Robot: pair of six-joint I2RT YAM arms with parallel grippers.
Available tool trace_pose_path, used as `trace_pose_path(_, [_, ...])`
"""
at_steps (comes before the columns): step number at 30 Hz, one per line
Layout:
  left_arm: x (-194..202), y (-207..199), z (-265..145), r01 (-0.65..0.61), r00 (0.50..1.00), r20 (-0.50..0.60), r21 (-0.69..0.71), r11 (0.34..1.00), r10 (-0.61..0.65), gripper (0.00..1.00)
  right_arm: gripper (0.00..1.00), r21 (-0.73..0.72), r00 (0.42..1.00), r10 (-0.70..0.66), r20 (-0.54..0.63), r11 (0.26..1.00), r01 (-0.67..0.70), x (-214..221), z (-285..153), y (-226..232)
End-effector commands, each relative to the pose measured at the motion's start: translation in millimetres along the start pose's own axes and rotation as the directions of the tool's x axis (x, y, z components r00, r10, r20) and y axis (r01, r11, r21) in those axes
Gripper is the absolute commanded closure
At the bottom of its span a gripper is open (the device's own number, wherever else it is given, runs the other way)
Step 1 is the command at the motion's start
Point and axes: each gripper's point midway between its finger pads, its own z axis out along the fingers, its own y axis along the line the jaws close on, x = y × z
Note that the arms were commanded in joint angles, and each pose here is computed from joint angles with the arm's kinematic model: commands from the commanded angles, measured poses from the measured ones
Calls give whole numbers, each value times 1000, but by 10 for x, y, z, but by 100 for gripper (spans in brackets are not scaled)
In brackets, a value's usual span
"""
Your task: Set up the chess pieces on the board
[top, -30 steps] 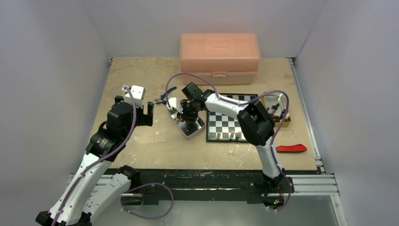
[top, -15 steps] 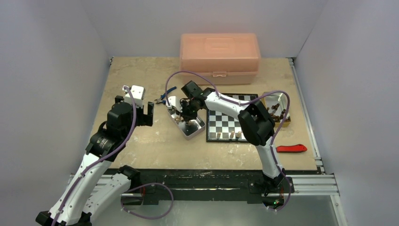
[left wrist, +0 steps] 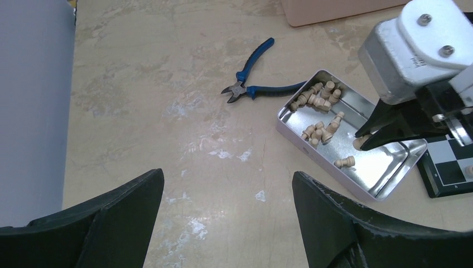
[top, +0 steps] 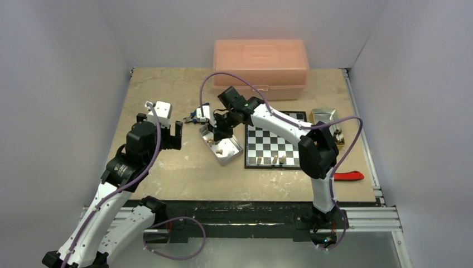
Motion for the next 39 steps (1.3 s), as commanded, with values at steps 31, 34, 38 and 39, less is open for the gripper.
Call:
trace_pose_path(31, [-51, -234, 26, -3, 1000, 17, 133, 991, 1, 16, 100, 379, 969, 235, 71, 893, -244, 1568, -2568, 609])
trace_pose_path(34, [-62, -250, 11, -2, 1000, 22, 144, 990, -2, 16, 100, 376, 955, 291, 56, 880, -290, 1758, -2516, 617])
trace_pose_path(38, [-72, -258, -3, 0, 1000, 27, 151, 989, -4, 16, 100, 428, 927, 373, 40, 832, -353, 2026, -2464, 598])
trace_pose_path(39, [-67, -261, -1, 0, 1000, 26, 152, 988, -4, 16, 100, 443, 923, 384, 31, 823, -357, 2083, -2461, 602])
